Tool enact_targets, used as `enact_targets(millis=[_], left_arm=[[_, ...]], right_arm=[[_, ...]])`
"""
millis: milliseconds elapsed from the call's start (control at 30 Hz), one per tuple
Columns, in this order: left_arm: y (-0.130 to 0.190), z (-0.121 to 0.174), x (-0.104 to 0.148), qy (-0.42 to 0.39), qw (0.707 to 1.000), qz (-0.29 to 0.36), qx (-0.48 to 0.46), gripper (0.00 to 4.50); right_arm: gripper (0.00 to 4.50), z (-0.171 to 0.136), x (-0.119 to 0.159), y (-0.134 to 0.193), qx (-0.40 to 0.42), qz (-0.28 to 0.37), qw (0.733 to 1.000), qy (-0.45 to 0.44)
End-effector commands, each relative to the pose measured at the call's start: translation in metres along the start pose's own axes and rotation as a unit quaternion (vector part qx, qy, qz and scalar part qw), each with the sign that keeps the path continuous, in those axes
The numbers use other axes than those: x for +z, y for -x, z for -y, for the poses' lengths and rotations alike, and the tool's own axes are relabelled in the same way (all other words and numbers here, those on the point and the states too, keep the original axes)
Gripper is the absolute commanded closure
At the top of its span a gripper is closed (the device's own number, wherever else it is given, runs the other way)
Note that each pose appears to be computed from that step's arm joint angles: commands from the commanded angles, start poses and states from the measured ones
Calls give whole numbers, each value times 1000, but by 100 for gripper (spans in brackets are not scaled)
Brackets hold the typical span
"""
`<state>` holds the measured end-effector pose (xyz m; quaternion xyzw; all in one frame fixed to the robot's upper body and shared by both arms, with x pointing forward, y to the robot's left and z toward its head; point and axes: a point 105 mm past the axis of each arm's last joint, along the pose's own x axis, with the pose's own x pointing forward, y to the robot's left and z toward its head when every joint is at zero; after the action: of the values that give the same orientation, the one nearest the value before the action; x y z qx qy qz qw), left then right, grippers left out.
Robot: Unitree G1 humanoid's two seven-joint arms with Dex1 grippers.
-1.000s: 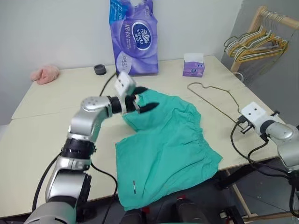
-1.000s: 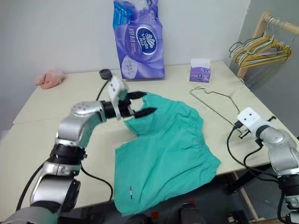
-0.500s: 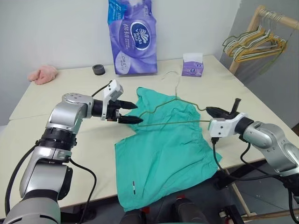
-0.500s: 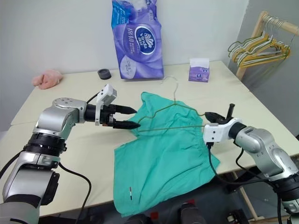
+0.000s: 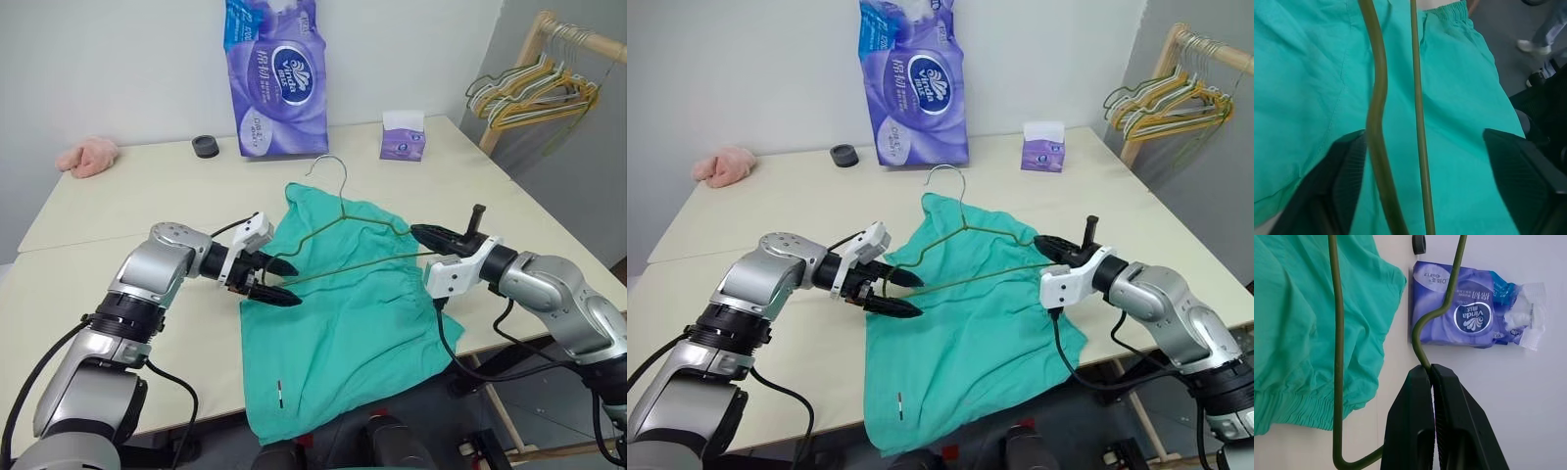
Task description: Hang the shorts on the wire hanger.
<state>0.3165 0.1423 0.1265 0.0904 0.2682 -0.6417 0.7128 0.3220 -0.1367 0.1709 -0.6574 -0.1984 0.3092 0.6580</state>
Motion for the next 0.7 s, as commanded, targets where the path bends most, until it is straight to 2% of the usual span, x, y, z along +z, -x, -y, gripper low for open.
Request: enact_targets(millis=[33,300,400,533,700], left_arm=[[5,-2,10,4,1000,21,6,183],[4,0,2,-1,1000,11,0,435],[5,-2,1,-1,1000,13,5,445],[6,-5,1,-2,1000,16,9,445],[4,-10,1,-9,999,26,27,450]], right_arm=[[450,18,1,4,-30,5,999,11],[450,25,3,6,-50,10,998,24],[450,21,8,8,-37,26,998,51],[450,23,10,9,-45,35,997,42],[309,15,10,15,-27,38,998,40]])
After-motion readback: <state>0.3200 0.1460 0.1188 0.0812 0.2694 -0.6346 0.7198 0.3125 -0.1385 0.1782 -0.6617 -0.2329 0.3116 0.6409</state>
